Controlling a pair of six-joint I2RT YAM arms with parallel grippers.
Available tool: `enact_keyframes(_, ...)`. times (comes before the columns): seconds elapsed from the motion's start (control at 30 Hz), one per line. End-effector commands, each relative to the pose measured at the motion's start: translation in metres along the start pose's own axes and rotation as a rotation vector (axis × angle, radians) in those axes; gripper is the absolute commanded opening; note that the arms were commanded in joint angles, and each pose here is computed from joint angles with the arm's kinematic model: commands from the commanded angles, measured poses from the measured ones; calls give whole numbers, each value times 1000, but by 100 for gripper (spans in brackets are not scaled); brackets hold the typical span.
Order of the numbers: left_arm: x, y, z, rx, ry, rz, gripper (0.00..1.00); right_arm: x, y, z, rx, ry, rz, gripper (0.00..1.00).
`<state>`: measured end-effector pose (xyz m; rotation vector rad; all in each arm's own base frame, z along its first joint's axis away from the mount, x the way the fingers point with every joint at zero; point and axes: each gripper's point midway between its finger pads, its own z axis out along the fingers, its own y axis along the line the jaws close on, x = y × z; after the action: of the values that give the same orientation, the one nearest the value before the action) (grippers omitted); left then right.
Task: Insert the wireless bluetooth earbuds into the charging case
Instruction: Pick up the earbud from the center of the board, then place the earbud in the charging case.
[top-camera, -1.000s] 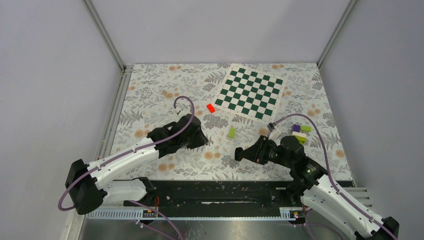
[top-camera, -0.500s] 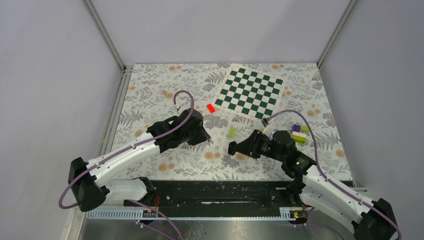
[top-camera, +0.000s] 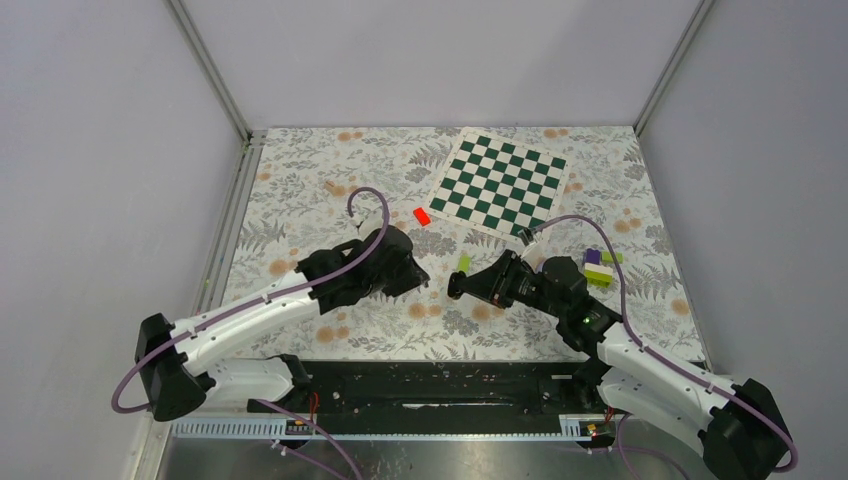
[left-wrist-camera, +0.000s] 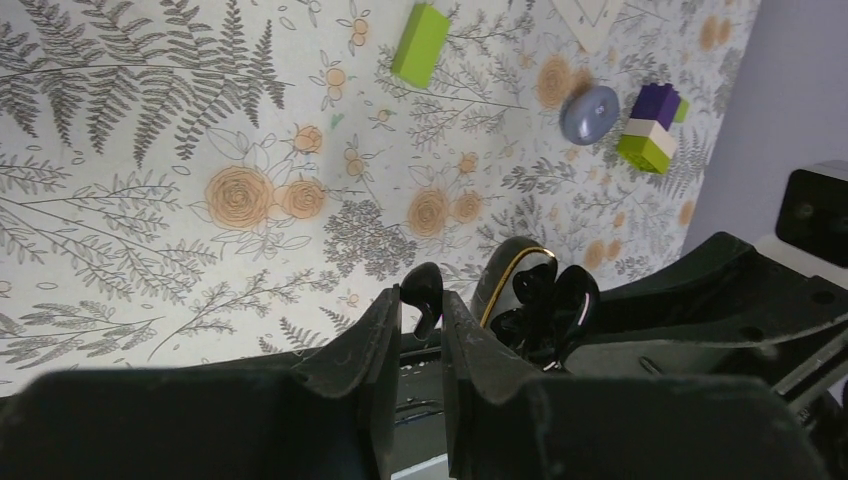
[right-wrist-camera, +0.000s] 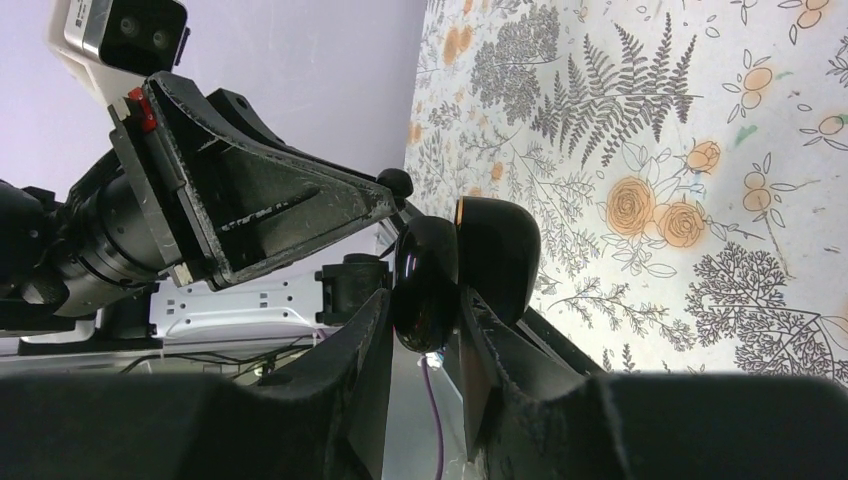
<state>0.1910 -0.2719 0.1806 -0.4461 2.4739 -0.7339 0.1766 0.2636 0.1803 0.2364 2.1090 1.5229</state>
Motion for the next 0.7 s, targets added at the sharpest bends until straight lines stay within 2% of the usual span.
enact_keyframes(0.0, -13, -20, -9, 68, -86, -67, 0, -17, 16, -1, -69, -94, -9, 0)
enact_keyframes(0.27, -11, -31, -6, 59, -64, -132, 0, -35, 11, -1, -110, -224, 38, 0)
enact_keyframes(0.5, -3, -41, -4, 16, -11, -181, 0, -40, 10, -4, -127, -269, 36, 0)
enact_keyframes(0.67, 2, -45, -3, -5, 27, -192, 0, -44, 18, -8, -216, -310, -7, 0)
